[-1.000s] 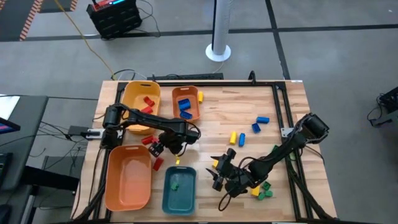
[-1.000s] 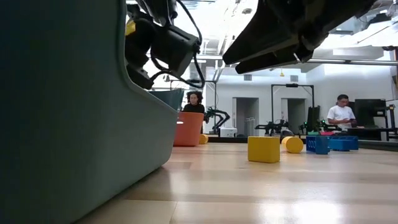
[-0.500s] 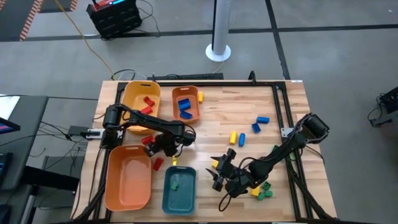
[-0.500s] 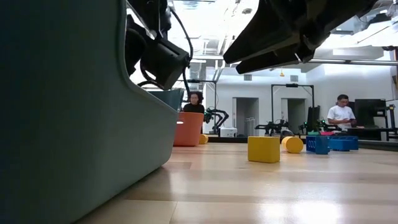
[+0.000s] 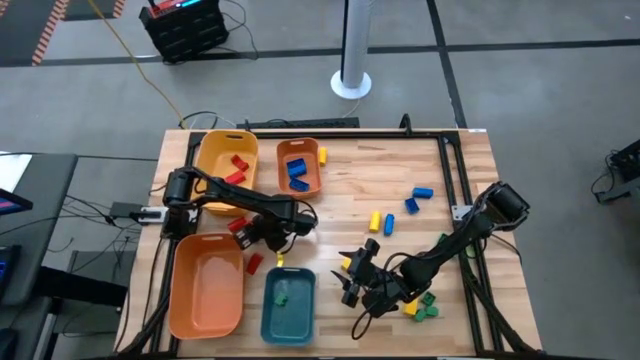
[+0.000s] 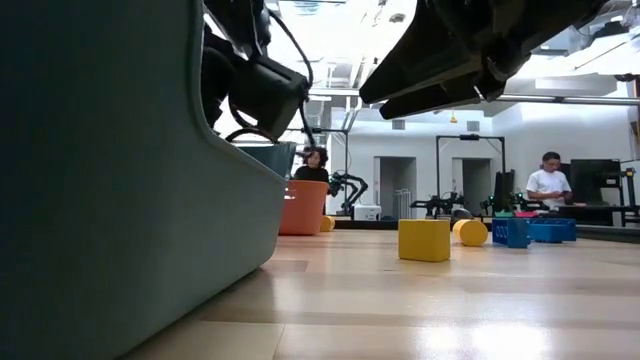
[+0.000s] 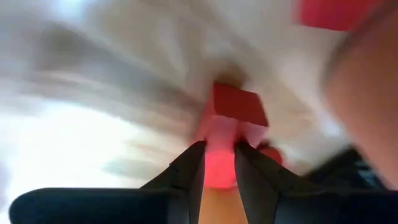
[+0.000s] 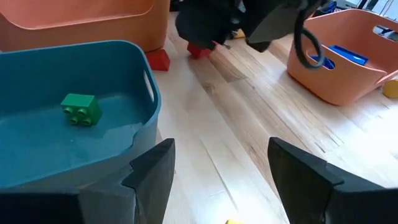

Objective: Sort blocks
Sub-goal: Put the red wooden block into the yellow bin

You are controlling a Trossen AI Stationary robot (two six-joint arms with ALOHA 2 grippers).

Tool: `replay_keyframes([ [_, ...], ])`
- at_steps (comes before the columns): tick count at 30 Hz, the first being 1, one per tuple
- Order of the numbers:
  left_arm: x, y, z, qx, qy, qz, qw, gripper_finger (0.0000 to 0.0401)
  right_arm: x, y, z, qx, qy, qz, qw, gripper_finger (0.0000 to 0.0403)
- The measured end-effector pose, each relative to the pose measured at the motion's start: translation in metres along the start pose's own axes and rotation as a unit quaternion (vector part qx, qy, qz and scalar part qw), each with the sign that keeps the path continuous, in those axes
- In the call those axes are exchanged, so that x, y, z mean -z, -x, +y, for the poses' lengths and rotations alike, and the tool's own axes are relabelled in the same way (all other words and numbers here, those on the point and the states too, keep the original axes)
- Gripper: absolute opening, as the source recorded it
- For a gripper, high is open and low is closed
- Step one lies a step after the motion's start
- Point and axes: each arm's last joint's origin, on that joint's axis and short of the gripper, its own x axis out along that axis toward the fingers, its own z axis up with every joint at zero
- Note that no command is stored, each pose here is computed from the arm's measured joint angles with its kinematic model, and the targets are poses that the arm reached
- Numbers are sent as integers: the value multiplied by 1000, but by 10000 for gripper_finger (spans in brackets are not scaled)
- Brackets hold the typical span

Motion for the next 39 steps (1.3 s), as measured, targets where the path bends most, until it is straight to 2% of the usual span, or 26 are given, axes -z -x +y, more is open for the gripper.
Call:
replay_keyframes([
  [2,-1,5,4,-27,5,5,1000,83,0,0,0,0,0,0,1000,270],
  [7,-3,36,14,-98,49,-33,993,83,0,0,0,1,1,1,1000,270],
  [10,2,48,10,-101,52,-45,993,83,1,0,-1,2,-1,3,1000,270],
  [16,6,50,12,-111,77,-50,990,86,2,0,-1,5,-4,7,1000,270],
  [20,9,50,15,-108,89,-50,989,123,3,3,0,1,-3,7,1000,270],
  [27,9,25,13,-96,132,-34,986,240,4,4,2,-2,-5,7,1000,270],
  [30,5,11,12,-117,148,-21,982,270,5,5,2,-1,-4,8,1000,270],
  [35,-2,-3,10,-145,148,-19,978,272,5,5,2,1,-4,5,1000,270],
  [39,-3,-10,8,-144,144,-17,979,241,5,5,2,5,-7,2,1000,270],
])
